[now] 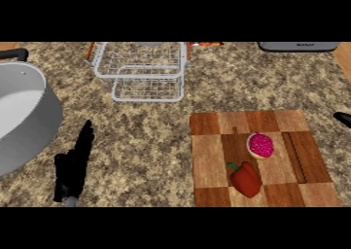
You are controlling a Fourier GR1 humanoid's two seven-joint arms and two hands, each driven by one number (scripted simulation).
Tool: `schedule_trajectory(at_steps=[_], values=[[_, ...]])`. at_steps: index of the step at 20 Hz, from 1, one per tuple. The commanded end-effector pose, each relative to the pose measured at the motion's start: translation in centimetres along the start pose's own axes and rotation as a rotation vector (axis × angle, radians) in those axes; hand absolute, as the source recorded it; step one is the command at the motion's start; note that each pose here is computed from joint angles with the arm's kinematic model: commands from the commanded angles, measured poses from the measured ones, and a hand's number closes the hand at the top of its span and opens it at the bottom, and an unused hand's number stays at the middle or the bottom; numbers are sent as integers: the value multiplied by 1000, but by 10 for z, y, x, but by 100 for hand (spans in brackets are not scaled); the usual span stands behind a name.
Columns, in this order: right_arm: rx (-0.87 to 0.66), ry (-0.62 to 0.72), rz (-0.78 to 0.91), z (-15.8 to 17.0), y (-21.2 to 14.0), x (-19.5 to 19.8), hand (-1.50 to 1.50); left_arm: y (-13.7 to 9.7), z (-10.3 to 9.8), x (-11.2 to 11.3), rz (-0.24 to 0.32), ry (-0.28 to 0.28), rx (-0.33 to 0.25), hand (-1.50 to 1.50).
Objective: Pick the cupcake from the cutting board and place it in the tiered basket
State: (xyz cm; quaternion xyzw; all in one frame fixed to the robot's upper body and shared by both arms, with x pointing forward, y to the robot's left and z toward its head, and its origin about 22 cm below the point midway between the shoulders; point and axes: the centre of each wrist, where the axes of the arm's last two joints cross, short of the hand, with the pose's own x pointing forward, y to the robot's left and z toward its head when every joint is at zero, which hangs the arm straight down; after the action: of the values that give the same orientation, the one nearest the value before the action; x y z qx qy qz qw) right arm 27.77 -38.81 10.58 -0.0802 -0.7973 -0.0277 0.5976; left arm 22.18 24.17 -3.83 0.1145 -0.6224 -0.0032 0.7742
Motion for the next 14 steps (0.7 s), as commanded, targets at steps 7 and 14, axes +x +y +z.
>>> schedule_trajectory(at_steps=[7,14], values=[[486,247,507,3,3,70,-150,11,3,-14,-15,50,17,0],[523,263,864,26,50,106,-150,13,10,-21,-5,60,13,0]])
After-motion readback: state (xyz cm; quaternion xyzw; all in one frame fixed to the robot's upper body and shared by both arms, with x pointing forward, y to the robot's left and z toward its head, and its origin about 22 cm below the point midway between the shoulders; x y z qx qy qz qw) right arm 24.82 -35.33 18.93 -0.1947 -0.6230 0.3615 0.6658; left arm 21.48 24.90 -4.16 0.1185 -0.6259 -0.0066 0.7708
